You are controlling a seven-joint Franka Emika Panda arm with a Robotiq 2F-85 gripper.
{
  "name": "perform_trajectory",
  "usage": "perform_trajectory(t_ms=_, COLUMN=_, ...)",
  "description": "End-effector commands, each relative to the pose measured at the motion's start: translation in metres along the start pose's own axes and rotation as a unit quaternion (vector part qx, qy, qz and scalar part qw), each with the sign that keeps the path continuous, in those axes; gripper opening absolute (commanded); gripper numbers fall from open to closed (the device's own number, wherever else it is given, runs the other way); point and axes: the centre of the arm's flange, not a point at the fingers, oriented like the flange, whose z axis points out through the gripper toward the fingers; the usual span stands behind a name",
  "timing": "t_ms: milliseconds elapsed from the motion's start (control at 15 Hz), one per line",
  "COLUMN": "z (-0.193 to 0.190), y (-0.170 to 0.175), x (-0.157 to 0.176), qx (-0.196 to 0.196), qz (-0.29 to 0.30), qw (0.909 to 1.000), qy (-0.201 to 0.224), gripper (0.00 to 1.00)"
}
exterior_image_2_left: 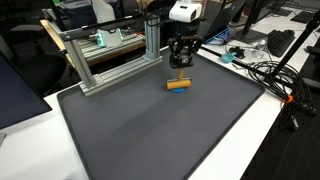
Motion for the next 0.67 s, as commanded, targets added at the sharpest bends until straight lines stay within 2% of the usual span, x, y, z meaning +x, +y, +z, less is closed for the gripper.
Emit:
perform_trajectory(t_ms=0, z=0.0332, y=-0.0053, x=0.0081, qx=0.012, qz=-0.009, qw=0.9992, qy=-0.037, gripper=0.22)
perform_trajectory(t_ms=600, z=0.0387, y=-0.0086, x=0.013, qx=0.003, qz=-0.026, qw=0.997, qy=-0.072, gripper=0.22)
